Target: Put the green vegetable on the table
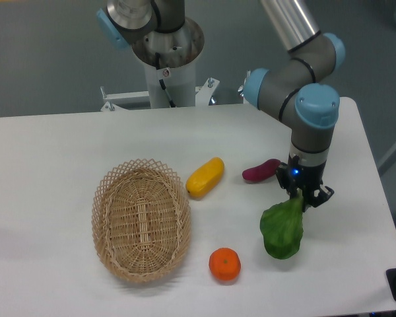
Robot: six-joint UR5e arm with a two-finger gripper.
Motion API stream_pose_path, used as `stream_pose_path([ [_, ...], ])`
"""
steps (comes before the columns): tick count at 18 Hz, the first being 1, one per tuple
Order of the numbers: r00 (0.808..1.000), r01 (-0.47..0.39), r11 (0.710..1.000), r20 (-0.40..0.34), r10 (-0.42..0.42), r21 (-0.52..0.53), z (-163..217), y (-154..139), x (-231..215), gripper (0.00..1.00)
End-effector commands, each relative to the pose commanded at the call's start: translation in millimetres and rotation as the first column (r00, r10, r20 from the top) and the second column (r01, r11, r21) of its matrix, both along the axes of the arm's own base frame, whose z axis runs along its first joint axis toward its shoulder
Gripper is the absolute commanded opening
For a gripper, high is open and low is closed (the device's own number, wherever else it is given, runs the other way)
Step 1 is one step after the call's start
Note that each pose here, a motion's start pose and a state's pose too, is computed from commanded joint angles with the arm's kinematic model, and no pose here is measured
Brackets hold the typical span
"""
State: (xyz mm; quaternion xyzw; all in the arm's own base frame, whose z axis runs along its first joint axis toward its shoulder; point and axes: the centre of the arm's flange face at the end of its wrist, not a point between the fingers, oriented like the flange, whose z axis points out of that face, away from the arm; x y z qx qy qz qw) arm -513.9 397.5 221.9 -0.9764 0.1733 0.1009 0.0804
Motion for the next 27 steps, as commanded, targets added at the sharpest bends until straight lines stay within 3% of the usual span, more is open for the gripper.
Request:
stream_pose_path([
  [3, 1.0, 0.004, 1.0, 0.01, -0.004, -0.006, -6, -2, 5, 0.4],
  [6, 1.0, 0.004, 1.0, 0.009, -0.004, -0.005, -6, -2, 5, 0.53],
  [7, 1.0, 0.004, 1.0, 0.008, -0.004, -0.005, -5, -2, 4, 0.64],
  [8, 1.0, 0.004, 1.0, 0.005, -0.004, -0.003, -4, -2, 3, 0.89],
  [9, 1.0, 0.003, 1.0, 0.001, -0.003, -0.001, -2, -1, 2, 1.0],
  [13, 1.0, 0.003, 1.0, -0.025, -0.003, 0.011, 13, 1, -3, 1.0],
  [22, 0.986, 0.015, 0.997, -0.169, -0.001, 0.078, 116, 6, -7, 1.0],
  [27, 0.995, 0.018, 0.999, -0.103, -0.013, 0.048, 162, 3, 10, 1.0],
])
